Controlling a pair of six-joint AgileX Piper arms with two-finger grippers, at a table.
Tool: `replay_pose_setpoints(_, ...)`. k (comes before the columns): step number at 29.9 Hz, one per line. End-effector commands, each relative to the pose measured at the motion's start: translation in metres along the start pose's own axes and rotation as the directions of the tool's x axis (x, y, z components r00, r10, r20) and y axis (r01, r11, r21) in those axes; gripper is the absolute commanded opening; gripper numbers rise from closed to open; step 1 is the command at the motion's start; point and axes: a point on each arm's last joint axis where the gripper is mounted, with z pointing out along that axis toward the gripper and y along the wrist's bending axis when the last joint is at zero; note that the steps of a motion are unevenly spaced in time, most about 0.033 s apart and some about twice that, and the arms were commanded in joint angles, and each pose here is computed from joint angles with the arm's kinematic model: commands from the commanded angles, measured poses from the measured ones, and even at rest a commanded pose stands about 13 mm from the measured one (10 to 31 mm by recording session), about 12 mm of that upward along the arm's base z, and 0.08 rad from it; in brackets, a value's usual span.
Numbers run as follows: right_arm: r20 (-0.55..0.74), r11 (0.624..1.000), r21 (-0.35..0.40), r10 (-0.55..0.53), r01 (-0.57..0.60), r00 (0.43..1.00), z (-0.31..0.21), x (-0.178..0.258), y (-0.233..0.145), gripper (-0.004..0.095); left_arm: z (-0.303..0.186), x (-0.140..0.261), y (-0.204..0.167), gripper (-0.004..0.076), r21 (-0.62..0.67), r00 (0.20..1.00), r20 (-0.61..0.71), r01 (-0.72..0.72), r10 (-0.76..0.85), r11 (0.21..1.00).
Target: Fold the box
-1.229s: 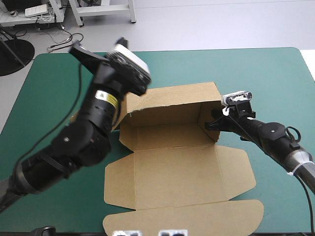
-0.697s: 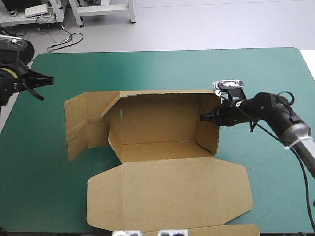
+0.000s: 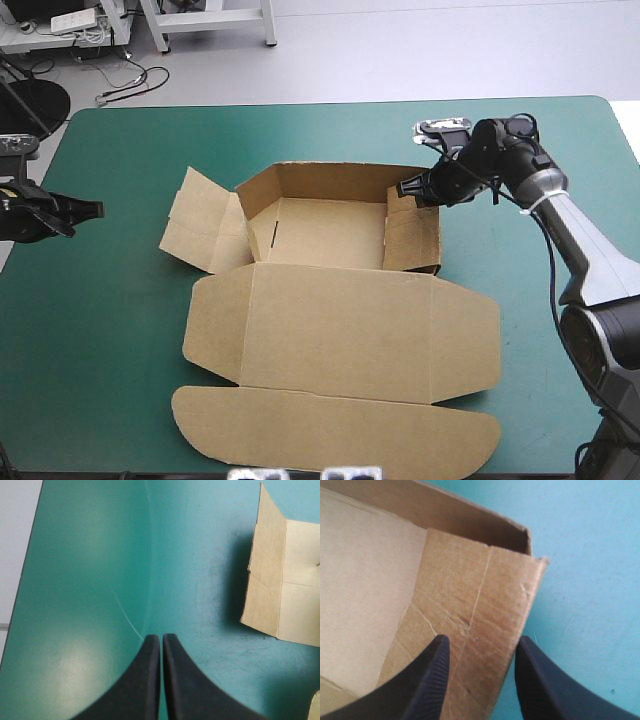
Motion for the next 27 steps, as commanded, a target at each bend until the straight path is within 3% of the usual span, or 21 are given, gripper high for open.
replay_pose_setpoints(1,0.115,0.999,0.005,-0.039,0.038,0.993,-0.065,-0.013,0.011,0.0417,-0.016,-0.008,-0.002,0.0004,-0.001,0.995,0.104,0.005,-0.005,1.0)
replay_pose_setpoints(5,0.129,0.999,0.024,-0.049,0.046,0.99,-0.106,-0.012,0.016,0.0417,-0.016,-0.008,-0.001,0.0004,-0.006,0.994,0.109,0.004,-0.003,1.0)
replay_pose_setpoints(12,0.19,0.999,0.01,0.031,-0.033,0.981,-0.143,0.007,0.022,0.0417,-0.016,-0.008,-0.001,0.0004,-0.002,0.994,0.109,0.006,-0.005,1.0)
replay_pose_setpoints(18,0.047,0.997,0.012,0.072,-0.073,0.996,-0.101,0.035,0.015,0.0417,-0.016,-0.007,-0.004,0.0004,0.026,0.995,0.093,0.017,-0.019,1.0)
replay_pose_setpoints(27,0.023,0.99,-0.07,0.123,-0.121,0.992,-0.023,0.033,0.01,0.0417,-0.016,-0.006,-0.005,0.0004,0.036,0.996,0.087,0.02,-0.023,0.999)
